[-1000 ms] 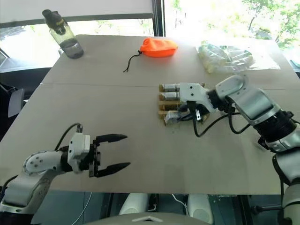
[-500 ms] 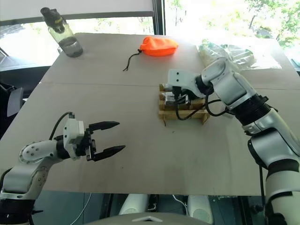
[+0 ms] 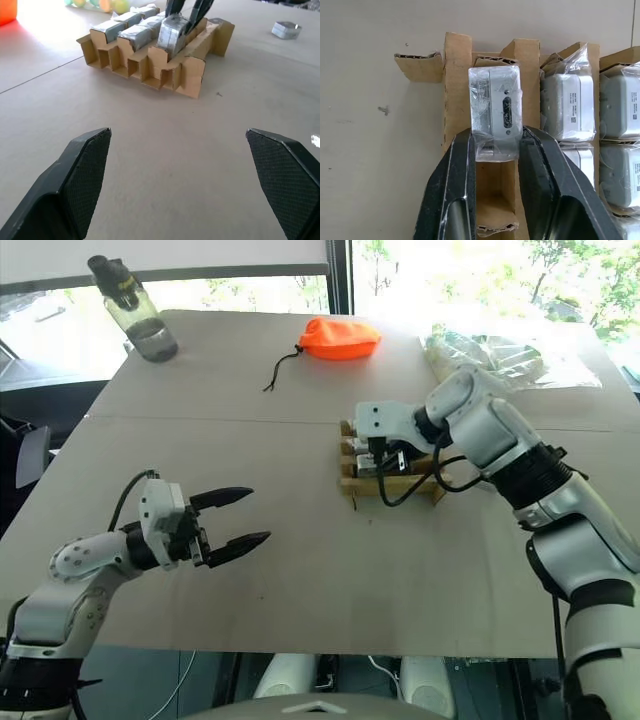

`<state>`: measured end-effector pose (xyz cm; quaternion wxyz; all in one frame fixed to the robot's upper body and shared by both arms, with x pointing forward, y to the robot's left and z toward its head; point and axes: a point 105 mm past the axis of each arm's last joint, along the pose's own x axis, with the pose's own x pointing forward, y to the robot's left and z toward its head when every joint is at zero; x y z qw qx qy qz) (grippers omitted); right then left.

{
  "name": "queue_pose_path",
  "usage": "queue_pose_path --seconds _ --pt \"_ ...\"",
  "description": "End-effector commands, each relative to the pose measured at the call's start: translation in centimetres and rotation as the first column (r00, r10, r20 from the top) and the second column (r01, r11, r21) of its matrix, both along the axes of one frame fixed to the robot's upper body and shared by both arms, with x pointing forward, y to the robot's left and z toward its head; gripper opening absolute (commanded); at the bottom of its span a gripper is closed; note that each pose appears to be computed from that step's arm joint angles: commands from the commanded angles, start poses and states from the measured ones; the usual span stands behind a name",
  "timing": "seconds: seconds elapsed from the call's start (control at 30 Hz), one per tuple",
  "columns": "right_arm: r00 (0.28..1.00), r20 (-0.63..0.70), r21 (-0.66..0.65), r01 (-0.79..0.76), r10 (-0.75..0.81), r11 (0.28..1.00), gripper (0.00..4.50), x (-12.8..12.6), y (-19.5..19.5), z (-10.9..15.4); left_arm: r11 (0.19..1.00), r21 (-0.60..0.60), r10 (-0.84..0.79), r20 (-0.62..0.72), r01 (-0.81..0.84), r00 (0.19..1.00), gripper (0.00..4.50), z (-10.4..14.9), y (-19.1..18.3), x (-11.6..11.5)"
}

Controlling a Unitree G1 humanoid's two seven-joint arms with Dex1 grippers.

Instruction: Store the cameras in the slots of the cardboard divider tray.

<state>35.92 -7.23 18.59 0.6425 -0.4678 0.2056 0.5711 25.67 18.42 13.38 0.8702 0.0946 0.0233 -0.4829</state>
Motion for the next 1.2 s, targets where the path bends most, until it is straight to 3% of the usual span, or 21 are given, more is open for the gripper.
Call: queue_pose_path --seconds 0.03,0.3,0.33,0.53,0.7,0.8,0.97,1.07,1.17,1.2 --pt "1.000 0.024 -0.051 0.014 -0.013 0.999 0.63 0.4 -0.9 -0.2 1.000 -0.028 -0.006 0.038 0.007 0.999 4.50 1.4 -0.4 -0.1" --pt "1.000 0.013 -0.051 -0.009 0.010 0.999 0.63 0.1 -0.4 -0.4 0.999 -0.036 -0.012 0.036 0.013 0.999 4.50 1.4 -0.8 -0.2" --pt "1.000 0.013 -0.053 -0.017 0.018 0.998 1.66 0.0 -0.5 -0.4 0.999 -0.035 -0.015 0.036 0.017 0.999 4.50 1.3 -0.8 -0.2" --pt "1.000 0.016 0.033 0.026 -0.026 0.999 4.29 -0.2 -1.4 1.5 0.999 -0.035 -0.034 0.036 0.035 0.999 4.50 1.3 -1.2 -0.1" --pt "0.994 -0.007 0.191 0.109 -0.110 0.975 4.29 -1.6 -3.5 4.4 0.996 -0.040 -0.073 0.041 0.075 0.996 4.50 1.5 -2.0 -0.1" --pt "0.976 -0.049 0.323 0.217 -0.213 0.921 4.29 -2.7 -5.6 5.3 0.992 -0.056 -0.106 0.053 0.109 0.993 4.50 1.9 -3.0 0.0" --pt "0.863 -0.097 0.395 0.491 -0.497 0.776 4.29 -4.1 -13.4 3.6 0.979 -0.074 -0.183 0.072 0.188 0.981 4.50 2.9 -5.1 0.1" --pt "0.769 -0.107 0.502 0.589 -0.630 0.634 4.29 -5.4 -18.1 2.9 0.969 -0.072 -0.231 0.074 0.236 0.970 4.50 3.2 -6.0 0.2" --pt "0.726 -0.093 0.509 0.623 -0.681 0.595 4.29 -8.2 -21.1 1.0 0.958 -0.079 -0.271 0.073 0.276 0.960 4.50 3.5 -6.9 0.3" --pt "0.721 -0.058 0.570 0.591 -0.690 0.570 4.29 -8.9 -21.7 0.9 0.953 -0.077 -0.288 0.072 0.293 0.955 4.50 3.5 -7.1 0.3"
